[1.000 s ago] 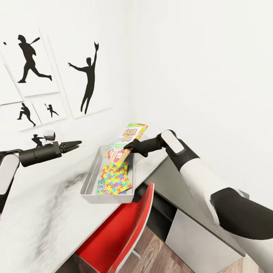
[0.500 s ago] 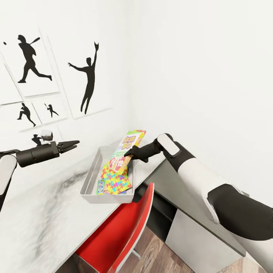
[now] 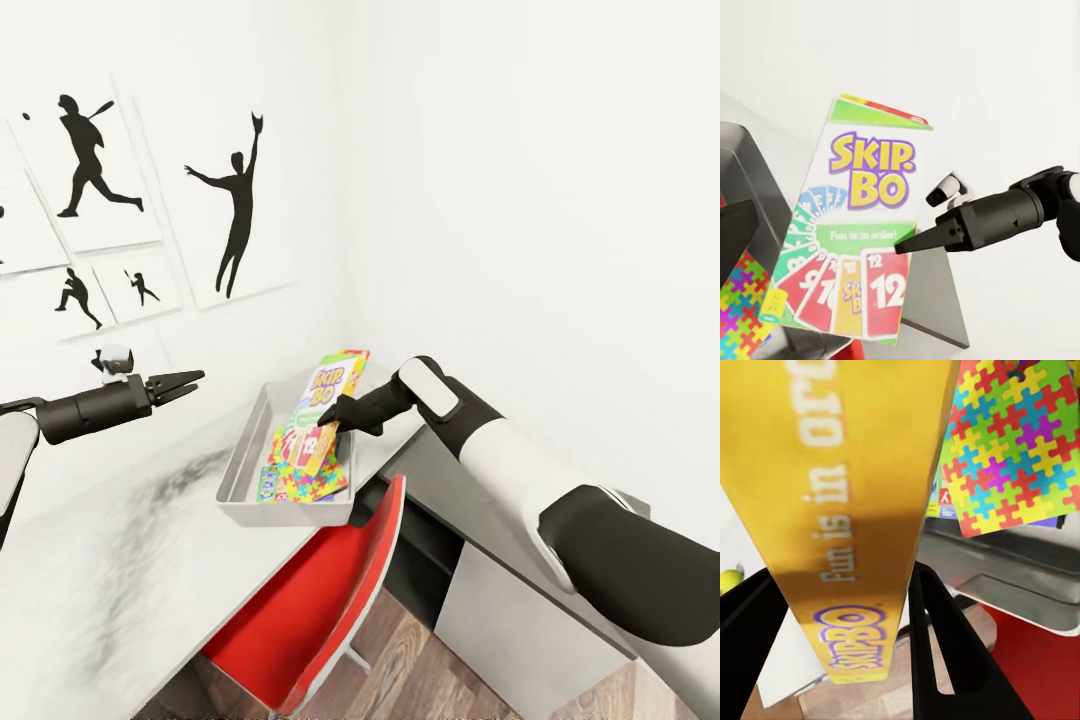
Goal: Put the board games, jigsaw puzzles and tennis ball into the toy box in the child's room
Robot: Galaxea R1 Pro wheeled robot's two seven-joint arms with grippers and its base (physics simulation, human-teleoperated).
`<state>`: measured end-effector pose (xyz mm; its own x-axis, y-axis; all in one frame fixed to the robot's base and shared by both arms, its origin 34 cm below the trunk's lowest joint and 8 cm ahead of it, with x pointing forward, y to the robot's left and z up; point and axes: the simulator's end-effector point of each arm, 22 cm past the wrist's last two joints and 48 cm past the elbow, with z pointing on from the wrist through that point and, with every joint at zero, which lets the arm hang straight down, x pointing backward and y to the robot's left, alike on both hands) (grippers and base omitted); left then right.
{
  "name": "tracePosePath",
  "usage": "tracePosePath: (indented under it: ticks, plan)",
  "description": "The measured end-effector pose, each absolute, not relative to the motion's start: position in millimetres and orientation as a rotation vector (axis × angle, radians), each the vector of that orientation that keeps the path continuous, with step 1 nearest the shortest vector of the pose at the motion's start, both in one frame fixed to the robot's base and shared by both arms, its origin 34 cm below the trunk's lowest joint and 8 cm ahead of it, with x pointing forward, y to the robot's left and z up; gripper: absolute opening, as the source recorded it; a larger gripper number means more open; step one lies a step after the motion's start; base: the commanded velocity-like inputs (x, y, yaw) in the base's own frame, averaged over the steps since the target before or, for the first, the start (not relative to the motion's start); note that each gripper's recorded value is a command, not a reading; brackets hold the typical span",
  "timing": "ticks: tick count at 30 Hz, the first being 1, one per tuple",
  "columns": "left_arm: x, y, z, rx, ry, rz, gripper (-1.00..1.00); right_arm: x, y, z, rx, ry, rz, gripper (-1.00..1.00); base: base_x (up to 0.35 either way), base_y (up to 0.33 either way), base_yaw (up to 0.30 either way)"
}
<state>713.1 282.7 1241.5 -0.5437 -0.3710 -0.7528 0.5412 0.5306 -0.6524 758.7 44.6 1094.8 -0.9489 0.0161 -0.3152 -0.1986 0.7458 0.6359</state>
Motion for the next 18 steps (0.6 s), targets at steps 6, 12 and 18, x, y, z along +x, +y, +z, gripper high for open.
tracePosePath:
  ticks: [6, 12, 18]
  plan:
    - [713, 282, 1241, 0.141, 1.798, -1.178, 1.0, 756, 49, 1094, -0.153, 2.65, 1.011, -1.0, -0.052, 0.0, 0.0]
    - [713, 282, 1241, 0.141, 1.799, -1.177, 1.0, 755, 51, 1093, -0.16, 2.655, 1.006, -1.0, -0.152, 0.0, 0.0]
    - [713, 282, 1241, 0.141, 1.799, -1.177, 1.0, 751, 50, 1085, -0.213, 2.674, 0.946, -1.0, -0.2, 0.0, 0.0]
